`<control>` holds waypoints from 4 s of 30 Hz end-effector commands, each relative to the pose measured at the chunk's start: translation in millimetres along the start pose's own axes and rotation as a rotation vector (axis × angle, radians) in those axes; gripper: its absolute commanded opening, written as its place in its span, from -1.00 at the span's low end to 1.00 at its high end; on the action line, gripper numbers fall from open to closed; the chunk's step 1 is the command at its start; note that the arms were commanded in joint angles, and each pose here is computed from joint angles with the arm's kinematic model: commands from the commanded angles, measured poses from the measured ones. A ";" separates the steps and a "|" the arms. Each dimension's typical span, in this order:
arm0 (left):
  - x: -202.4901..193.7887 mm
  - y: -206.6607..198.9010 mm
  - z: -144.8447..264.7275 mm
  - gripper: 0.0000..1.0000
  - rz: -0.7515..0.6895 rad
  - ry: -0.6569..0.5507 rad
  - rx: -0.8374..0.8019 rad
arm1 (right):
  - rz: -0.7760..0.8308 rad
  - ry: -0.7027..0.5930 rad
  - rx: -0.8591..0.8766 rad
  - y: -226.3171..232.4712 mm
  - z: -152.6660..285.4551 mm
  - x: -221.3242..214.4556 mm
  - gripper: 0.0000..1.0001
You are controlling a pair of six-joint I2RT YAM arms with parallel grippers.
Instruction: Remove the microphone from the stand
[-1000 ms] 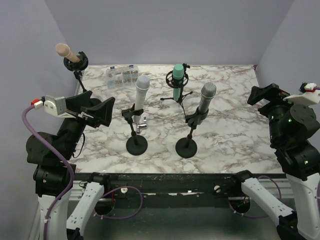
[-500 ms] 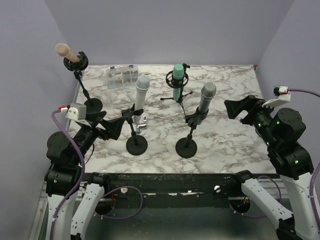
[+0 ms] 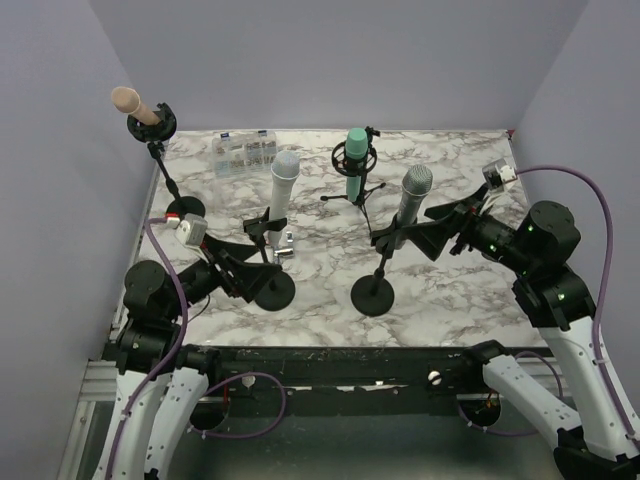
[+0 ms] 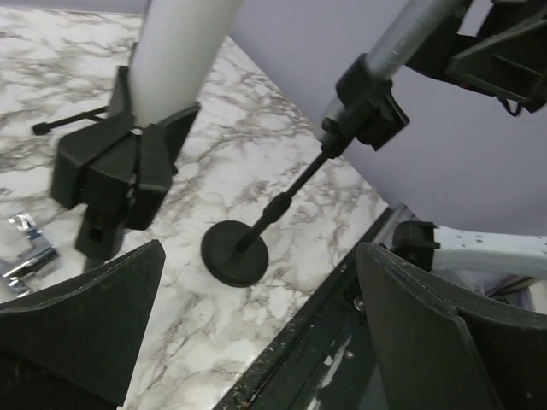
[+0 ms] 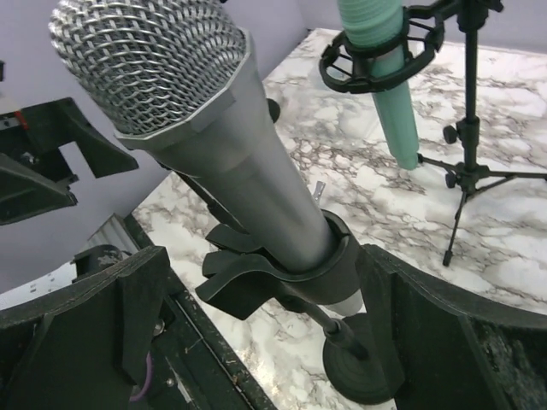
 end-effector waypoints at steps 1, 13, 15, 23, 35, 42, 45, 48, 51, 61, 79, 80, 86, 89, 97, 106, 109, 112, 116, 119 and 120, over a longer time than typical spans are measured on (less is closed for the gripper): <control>-7.1 -33.4 0.4 0.98 -0.006 0.018 -0.221 | 0.078 -0.051 0.126 14.7 -2.9 10.3 1.00; -27.3 -56.5 -27.6 0.98 0.043 0.070 -0.340 | 0.098 -0.099 0.111 3.4 -19.4 17.5 0.97; -29.0 -63.2 -35.9 0.97 0.028 0.087 -0.347 | 0.090 -0.111 0.113 4.0 -20.6 20.8 0.93; -30.5 -79.1 -71.5 0.97 -0.092 0.083 -0.222 | 0.083 -0.134 0.089 0.0 -22.5 23.8 0.82; -20.1 -88.9 -118.4 0.98 -0.330 -0.066 0.050 | 0.094 -0.144 0.104 3.5 -19.8 24.8 0.67; -22.4 -105.0 -145.5 0.97 -0.339 -0.095 0.080 | 0.127 -0.105 0.070 -5.6 -26.3 23.8 0.64; -25.7 -111.6 -154.5 0.98 -0.330 -0.086 0.069 | 0.137 -0.094 0.053 -11.2 -30.8 22.7 0.53; -26.8 -113.9 -161.6 0.98 -0.319 -0.072 0.088 | 0.139 -0.090 0.054 -12.7 -33.6 22.9 0.37; -28.7 -117.0 -167.2 0.97 -0.321 -0.062 0.086 | 0.145 -0.090 0.082 -8.9 -34.0 23.6 0.18; -33.6 -115.3 -184.8 0.98 -0.347 -0.040 0.153 | 0.155 -0.095 0.113 -3.8 -31.0 21.5 -0.38; -64.8 -98.7 -204.4 0.96 -0.384 0.070 0.234 | 0.150 -0.093 0.108 -4.1 -30.0 20.2 -0.51; -64.8 -97.9 -205.2 0.92 -0.379 0.070 0.239 | 0.148 -0.093 0.105 -4.7 -30.5 20.1 -0.51; -66.7 -94.4 -206.3 0.53 -0.372 0.075 0.256 | 0.145 -0.093 0.111 -3.2 -29.9 21.0 -0.54; -65.7 -93.0 -205.8 0.30 -0.371 0.073 0.260 | 0.143 -0.092 0.109 -3.4 -29.7 20.5 -0.56; -66.5 -93.5 -202.4 -0.58 -0.389 0.085 0.217 | 0.143 -0.097 0.111 -1.6 -28.0 22.6 -0.58; -79.9 -90.0 -196.8 -1.00 -0.404 0.125 0.176 | 0.151 -0.128 0.088 0.6 -23.6 34.9 -0.62; -85.4 -87.1 -193.5 -1.00 -0.404 0.135 0.165 | 0.164 -0.153 0.073 2.9 -20.4 46.1 -0.66; -87.0 -84.4 -189.9 -1.00 -0.407 0.141 0.164 | 0.182 -0.181 0.079 8.8 -17.0 60.0 -0.67; -89.6 -82.9 -187.5 -1.00 -0.413 0.150 0.156 | 0.206 -0.222 0.077 14.9 -13.6 79.8 -0.69; -93.0 -82.4 -187.0 -1.00 -0.415 0.161 0.148 | 0.225 -0.259 0.086 21.5 -10.5 96.4 -0.74; -93.7 -82.5 -186.7 -1.00 -0.413 0.164 0.145 | 0.231 -0.271 0.089 23.9 -9.6 101.8 -0.77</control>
Point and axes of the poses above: each gripper's point midway between its finger pads, its own z axis back along the fingers, its own y axis along the line the jaws close on, x = y × z, the point moved 3 cm from there along z, back along the fingers, and after that the axes turned 4 degrees about z, right-handed, at the moved point
